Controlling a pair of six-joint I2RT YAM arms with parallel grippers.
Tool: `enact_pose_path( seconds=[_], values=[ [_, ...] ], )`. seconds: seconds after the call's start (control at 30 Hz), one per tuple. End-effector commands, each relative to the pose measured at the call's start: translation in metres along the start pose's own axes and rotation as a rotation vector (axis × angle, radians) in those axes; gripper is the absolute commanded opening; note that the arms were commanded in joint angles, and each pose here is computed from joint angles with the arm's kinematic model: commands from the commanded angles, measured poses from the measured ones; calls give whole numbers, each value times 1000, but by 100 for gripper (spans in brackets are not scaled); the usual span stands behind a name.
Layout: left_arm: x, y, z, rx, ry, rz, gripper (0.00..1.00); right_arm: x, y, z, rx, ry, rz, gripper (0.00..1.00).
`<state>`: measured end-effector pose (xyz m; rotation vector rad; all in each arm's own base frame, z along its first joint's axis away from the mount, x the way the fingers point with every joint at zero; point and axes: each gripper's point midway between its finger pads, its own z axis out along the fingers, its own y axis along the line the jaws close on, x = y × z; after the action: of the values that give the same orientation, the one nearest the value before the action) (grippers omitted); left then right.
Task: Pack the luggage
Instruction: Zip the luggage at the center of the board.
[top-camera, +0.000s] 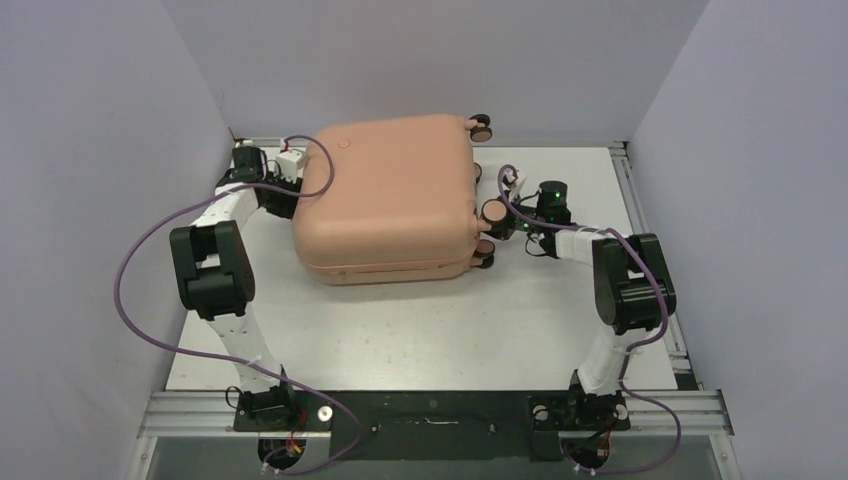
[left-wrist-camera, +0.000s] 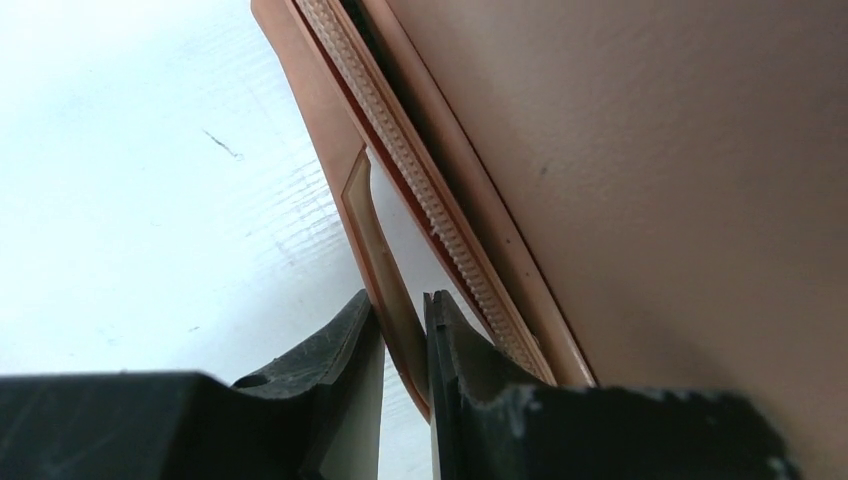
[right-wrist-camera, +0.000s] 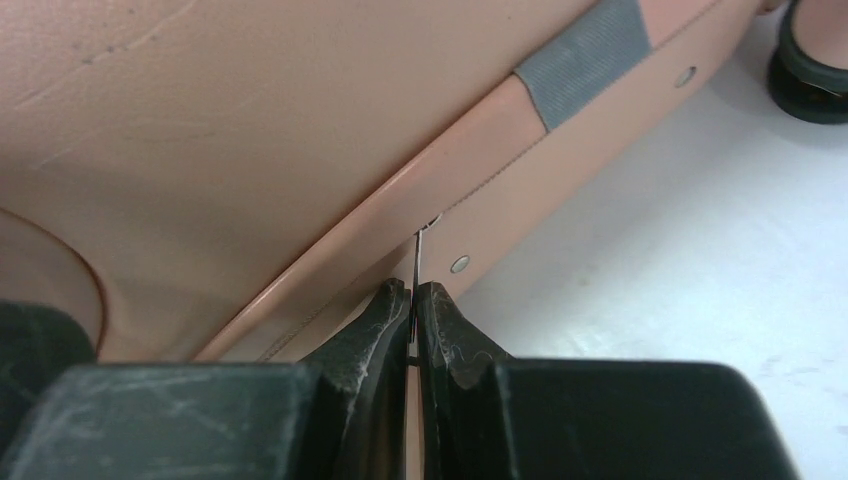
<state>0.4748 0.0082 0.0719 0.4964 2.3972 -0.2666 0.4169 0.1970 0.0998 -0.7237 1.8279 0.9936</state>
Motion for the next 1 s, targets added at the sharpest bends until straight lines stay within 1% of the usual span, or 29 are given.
enact_pose_path(
  seconds=[0.0,0.03,0.1,0.2,0.3,0.43,0.53,0.67,0.77,0.87,0.97],
  values=[
    [-1,-37,-19,204,-3,298,0,-19,71,12,-189,-21,-139,5],
    [0,-37,-19,218,7,312,0,-20,64,12,-157,-19,-126,5],
    [0,-40,-19,243,11,330,0,-23,36,11,-56,-15,-106,5],
    [-3,-40,-17,249,4,349,0,-28,-26,3,121,-15,-58,5],
    [-4,-41,-16,257,-1,361,0,-40,-78,-6,240,-60,-18,5],
    [-1,-40,-15,256,-1,379,0,-74,-115,-3,289,-125,-44,5],
    [-2,-40,-14,256,-7,388,0,-92,-117,16,260,-142,-72,5],
    [-7,-42,-15,267,-28,392,0,-98,-106,56,208,-100,-95,5],
    [-12,-44,-15,267,-41,399,0,-102,-98,74,188,-105,-102,5],
    [-18,-41,-12,232,-35,428,0,-99,-75,75,134,-117,-89,5],
    [-30,-39,-4,171,-35,464,0,-89,-42,61,80,-105,-91,5]
  ],
)
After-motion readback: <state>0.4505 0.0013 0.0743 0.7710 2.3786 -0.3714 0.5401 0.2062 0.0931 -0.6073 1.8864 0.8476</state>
